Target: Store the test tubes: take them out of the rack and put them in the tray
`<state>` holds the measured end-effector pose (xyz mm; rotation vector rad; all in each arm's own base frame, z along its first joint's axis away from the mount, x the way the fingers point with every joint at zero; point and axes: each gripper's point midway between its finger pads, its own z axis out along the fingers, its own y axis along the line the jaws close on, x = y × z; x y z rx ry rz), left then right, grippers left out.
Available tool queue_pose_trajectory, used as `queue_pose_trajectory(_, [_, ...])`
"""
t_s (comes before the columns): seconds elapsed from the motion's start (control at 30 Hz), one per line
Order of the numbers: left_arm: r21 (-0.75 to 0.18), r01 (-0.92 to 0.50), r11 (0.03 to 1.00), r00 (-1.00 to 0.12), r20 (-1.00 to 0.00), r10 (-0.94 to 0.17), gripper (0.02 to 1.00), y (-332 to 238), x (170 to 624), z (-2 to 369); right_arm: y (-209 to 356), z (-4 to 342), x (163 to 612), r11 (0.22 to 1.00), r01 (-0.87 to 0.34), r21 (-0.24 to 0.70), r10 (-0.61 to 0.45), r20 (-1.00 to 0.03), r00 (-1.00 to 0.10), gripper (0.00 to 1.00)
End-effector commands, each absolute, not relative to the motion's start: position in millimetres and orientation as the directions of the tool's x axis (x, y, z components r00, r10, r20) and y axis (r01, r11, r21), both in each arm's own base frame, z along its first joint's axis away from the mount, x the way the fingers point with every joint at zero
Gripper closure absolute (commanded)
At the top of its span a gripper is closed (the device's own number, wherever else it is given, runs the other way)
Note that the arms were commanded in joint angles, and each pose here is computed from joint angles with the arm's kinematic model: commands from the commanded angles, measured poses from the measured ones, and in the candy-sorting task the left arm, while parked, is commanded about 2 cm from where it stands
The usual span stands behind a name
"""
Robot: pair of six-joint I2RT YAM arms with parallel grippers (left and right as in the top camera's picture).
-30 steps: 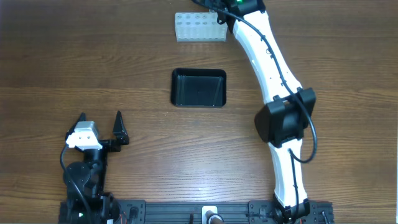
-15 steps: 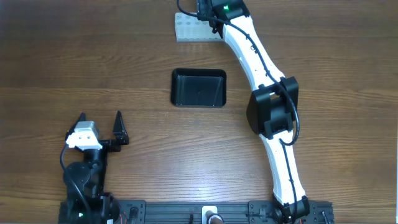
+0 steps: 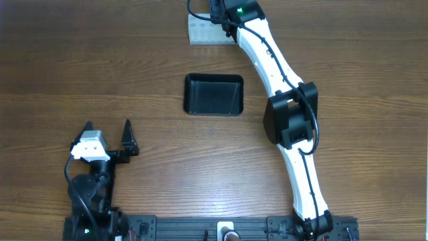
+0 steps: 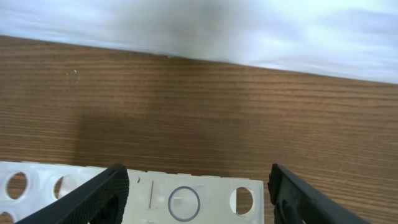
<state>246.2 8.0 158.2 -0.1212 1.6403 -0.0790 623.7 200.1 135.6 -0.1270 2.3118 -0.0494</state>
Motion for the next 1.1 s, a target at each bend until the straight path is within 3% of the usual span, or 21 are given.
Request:
queue_pose_trajectory(0.03, [-0.111, -0.036, 0.993, -0.072, -0.991, -0.113, 0.023, 9.3, 246.0, 156.3, 202.2, 121.4, 624.6, 0.993, -0.075, -0.091, -0.118, -0.721, -0.683, 0.288])
queue_pose_trajectory(0.4, [-0.111, -0.036, 0.993, -0.072, -0.991, -0.113, 0.02, 9.3, 246.0, 156.3, 199.1, 120.0, 625.1, 0.993, -0.069, -0.094, -0.116, -0.719, -0.685, 0.36])
queue_pose_trajectory(0.93, [-0.111, -0.036, 0.993, -0.073, -0.991, -0.113, 0.02, 9.3, 246.0, 156.2, 188.9, 112.6, 625.1, 0.993, -0.049, -0.111, -0.113, -0.708, -0.697, 0.378])
queue_pose_trajectory(1.1, [-0.111, -0.036, 0.993, -0.072, -0.991, -0.113, 0.02, 9.3, 246.0, 156.3, 188.1, 112.5, 625.2, 0.993, -0.048, -0.111, -0.113, -0.708, -0.698, 0.496])
